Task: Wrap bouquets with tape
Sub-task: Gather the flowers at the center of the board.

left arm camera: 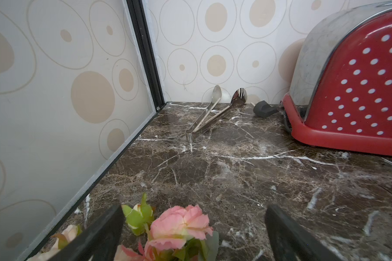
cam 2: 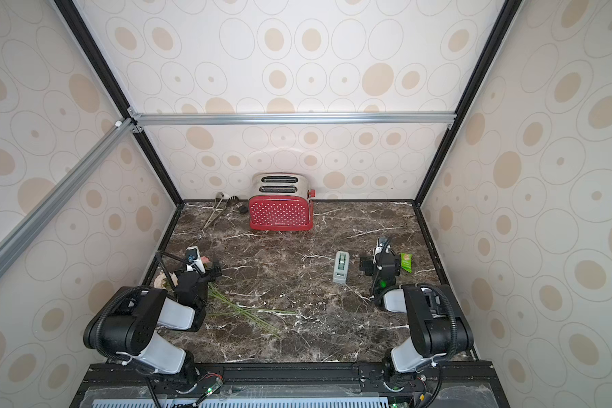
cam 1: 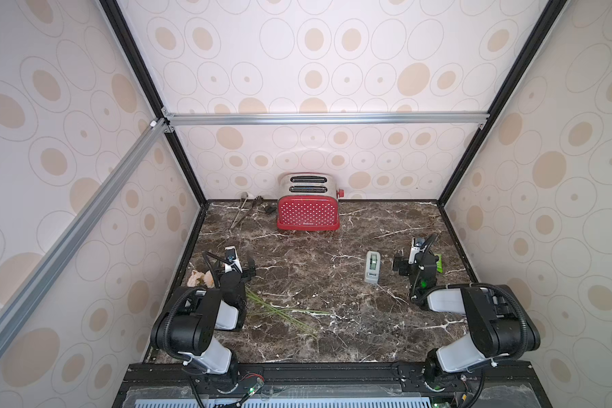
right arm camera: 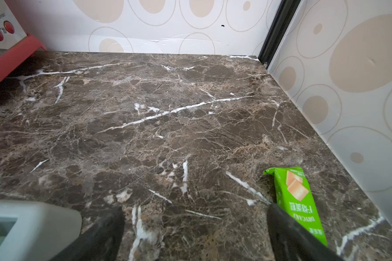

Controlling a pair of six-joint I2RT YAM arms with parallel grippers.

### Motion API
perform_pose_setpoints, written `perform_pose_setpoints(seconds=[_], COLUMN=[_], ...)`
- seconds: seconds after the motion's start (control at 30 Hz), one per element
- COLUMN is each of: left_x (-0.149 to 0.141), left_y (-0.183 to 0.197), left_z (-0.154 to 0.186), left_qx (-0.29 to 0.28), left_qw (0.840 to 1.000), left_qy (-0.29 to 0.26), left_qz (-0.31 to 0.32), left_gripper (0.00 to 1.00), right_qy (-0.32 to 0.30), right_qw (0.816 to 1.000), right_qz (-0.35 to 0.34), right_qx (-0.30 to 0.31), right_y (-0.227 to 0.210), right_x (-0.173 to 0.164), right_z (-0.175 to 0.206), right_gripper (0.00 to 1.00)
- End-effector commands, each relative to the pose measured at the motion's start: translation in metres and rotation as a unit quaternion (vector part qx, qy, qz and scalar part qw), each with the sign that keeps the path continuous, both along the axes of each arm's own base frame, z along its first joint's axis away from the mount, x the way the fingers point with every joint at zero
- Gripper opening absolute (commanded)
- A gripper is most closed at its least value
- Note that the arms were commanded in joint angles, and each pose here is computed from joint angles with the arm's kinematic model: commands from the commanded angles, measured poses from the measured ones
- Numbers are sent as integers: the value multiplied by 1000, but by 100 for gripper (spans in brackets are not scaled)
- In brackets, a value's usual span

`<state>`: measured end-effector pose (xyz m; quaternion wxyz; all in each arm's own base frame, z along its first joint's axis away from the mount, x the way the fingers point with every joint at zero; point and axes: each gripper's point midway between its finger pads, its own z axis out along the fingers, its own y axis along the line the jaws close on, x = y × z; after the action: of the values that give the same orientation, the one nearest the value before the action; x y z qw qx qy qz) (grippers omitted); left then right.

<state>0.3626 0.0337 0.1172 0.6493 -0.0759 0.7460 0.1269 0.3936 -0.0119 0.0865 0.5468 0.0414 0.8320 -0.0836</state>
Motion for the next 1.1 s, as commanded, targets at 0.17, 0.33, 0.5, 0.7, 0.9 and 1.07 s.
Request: perform_pose_setpoints(seconds=[0.17, 0.33, 0.5, 0.7, 0.9, 1.07], left_x=[5, 6, 6, 6, 2, 4], left_y=[1, 1, 2, 1, 4, 12], left_z=[15, 15, 15, 14, 21, 41], left_qx=[1, 1, 0, -1, -3, -15], left_qw=[1000, 1000, 1000, 1000, 999, 999], left_qy=[-28, -27, -27, -25, -32, -7], left_qz=[1, 1, 2, 1, 7, 45], left_gripper=[99, 99, 99, 99, 98, 99], right_qy=[-8, -8, -9, -8, -25, -10], right_qw=[1000, 1000, 1000, 1000, 1000, 998], right_qz=[1, 1, 0, 0, -5, -64], right_qx=[3, 3, 3, 3, -1, 26], right_y=[0, 0, 0, 0, -2, -18], right_x=[1, 1, 1, 1, -1, -15], right_z=[2, 2, 2, 2, 13, 52], right_gripper=[100, 100, 100, 100, 100, 100])
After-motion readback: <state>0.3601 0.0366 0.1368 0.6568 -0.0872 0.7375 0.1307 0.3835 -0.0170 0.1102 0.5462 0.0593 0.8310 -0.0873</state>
